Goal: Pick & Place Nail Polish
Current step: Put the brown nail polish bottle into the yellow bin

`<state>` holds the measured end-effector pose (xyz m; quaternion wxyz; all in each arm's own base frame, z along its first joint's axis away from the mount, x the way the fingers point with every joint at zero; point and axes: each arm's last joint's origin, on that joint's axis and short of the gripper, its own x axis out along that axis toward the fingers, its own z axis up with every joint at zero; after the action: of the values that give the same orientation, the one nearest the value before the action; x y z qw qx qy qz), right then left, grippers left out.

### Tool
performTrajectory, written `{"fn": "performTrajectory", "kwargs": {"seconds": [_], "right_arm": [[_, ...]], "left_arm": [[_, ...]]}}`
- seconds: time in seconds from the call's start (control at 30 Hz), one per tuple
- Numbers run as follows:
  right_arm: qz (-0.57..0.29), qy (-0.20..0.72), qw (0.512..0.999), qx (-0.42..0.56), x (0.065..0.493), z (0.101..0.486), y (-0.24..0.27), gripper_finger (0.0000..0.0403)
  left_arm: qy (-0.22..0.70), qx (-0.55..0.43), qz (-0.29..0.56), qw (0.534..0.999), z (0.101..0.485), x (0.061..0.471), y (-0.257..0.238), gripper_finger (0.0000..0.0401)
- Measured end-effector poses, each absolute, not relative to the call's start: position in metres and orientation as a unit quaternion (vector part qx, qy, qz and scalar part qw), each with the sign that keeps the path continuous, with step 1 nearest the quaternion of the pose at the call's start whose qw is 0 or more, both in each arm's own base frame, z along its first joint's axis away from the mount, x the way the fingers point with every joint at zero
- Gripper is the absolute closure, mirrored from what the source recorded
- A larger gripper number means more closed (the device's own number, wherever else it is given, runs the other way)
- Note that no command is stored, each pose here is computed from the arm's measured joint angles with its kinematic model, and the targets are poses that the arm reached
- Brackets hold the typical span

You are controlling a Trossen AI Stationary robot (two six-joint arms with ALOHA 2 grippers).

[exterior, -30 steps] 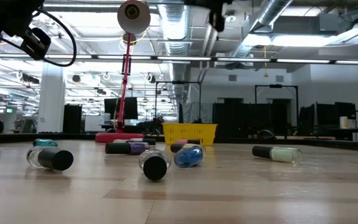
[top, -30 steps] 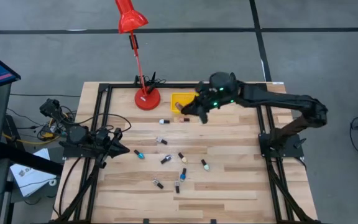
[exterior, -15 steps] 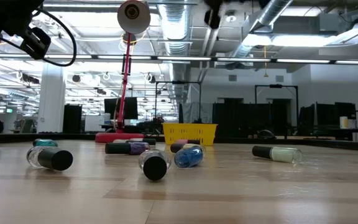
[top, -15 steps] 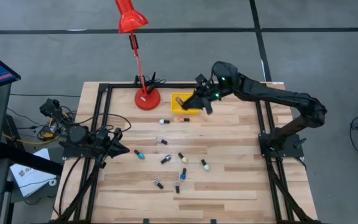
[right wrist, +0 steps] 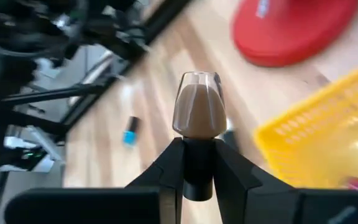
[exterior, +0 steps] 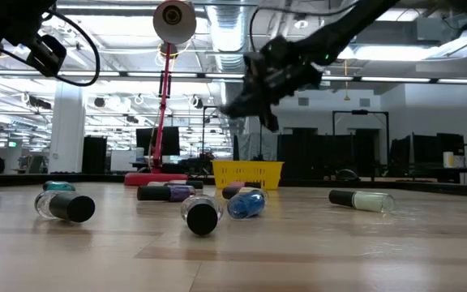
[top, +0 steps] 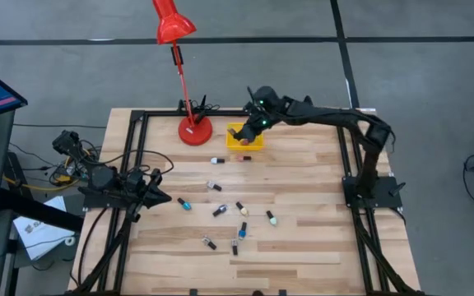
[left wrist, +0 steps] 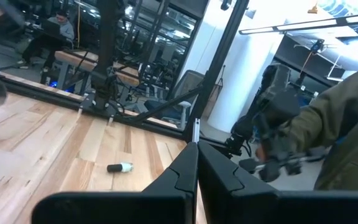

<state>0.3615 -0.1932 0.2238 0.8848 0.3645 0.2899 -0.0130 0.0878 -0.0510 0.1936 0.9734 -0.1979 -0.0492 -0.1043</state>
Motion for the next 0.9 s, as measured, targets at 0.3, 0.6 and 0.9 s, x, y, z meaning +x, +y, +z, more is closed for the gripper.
{"fn": "performTrajectory", "kwargs": {"seconds": [0.3,0.6,0.9], "right_arm": [[-0.121,0.357,0.898,0.226,0.349,0.231,-0.200,0.0352],[-0.156,0.490,0.858,0.017,0.367,0.233,-0.190,0.0353],[-0.123,0.547,0.828,-0.002,0.386,0.203,-0.197,0.0352]], "left_arm": [[-0.051,-0.199,-0.105,0.973,0.194,0.088,-0.051,0.0399],[-0.052,-0.200,-0.105,0.973,0.194,0.088,-0.051,0.0399],[-0.053,-0.200,-0.105,0.973,0.194,0.088,-0.051,0.0399]]}}
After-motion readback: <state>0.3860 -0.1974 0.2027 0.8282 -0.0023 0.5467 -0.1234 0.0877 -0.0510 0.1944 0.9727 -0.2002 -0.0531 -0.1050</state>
